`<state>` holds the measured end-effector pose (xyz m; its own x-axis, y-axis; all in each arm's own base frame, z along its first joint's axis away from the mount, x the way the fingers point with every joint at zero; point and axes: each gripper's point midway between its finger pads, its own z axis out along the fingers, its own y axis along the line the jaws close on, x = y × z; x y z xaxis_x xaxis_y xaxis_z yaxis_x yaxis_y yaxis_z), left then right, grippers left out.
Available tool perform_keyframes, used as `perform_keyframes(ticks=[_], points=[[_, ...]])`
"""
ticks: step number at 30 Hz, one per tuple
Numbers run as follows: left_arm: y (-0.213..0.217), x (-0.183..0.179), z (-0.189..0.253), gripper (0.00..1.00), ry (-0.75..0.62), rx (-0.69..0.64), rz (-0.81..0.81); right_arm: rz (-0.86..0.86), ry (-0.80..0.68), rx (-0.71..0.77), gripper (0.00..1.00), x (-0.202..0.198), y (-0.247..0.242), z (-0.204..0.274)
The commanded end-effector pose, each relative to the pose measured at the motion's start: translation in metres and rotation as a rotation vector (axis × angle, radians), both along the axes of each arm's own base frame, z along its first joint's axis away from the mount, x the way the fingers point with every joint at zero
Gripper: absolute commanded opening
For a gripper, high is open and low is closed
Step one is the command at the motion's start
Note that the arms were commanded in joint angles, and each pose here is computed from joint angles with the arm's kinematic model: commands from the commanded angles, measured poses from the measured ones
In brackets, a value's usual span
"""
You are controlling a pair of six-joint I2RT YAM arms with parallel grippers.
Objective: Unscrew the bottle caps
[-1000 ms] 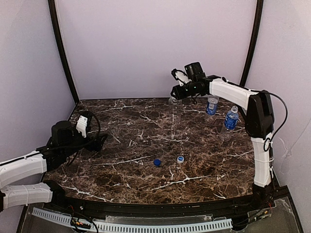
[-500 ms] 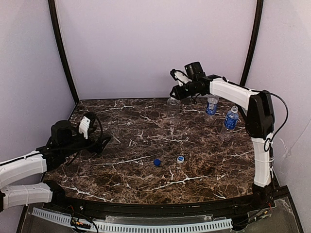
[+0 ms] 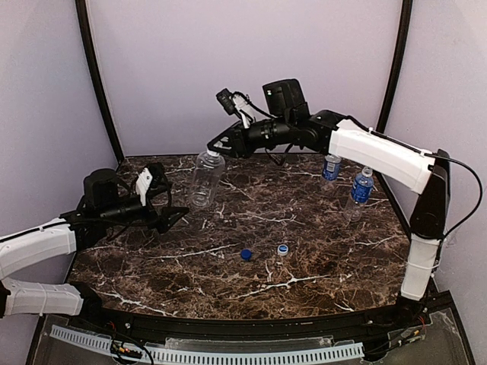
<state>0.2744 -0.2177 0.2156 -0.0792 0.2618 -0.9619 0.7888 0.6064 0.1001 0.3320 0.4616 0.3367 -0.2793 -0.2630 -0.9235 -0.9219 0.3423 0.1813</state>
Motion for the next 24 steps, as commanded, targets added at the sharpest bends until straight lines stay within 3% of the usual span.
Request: perform_keyframes(ticks=[1,15,17,24], points=[[-0.016,-0.008,0.014,0.99,0.006,-0.034,-0.098,0.140,0.055,0.080,0.00,-0.044,0.027,0.010],[-0.034,-0.015,0.027,0.96,-0.015,-0.076,-0.157,0.247,0.074,0.166,0.00,-0.082,0.053,0.029],[-0.034,-0.012,0.030,0.93,-0.028,-0.078,-0.149,0.247,0.080,0.164,0.00,-0.082,0.054,0.027],[-0.035,-0.011,0.034,0.68,-0.044,-0.083,-0.147,0.244,0.091,0.160,0.00,-0.083,0.054,0.022]])
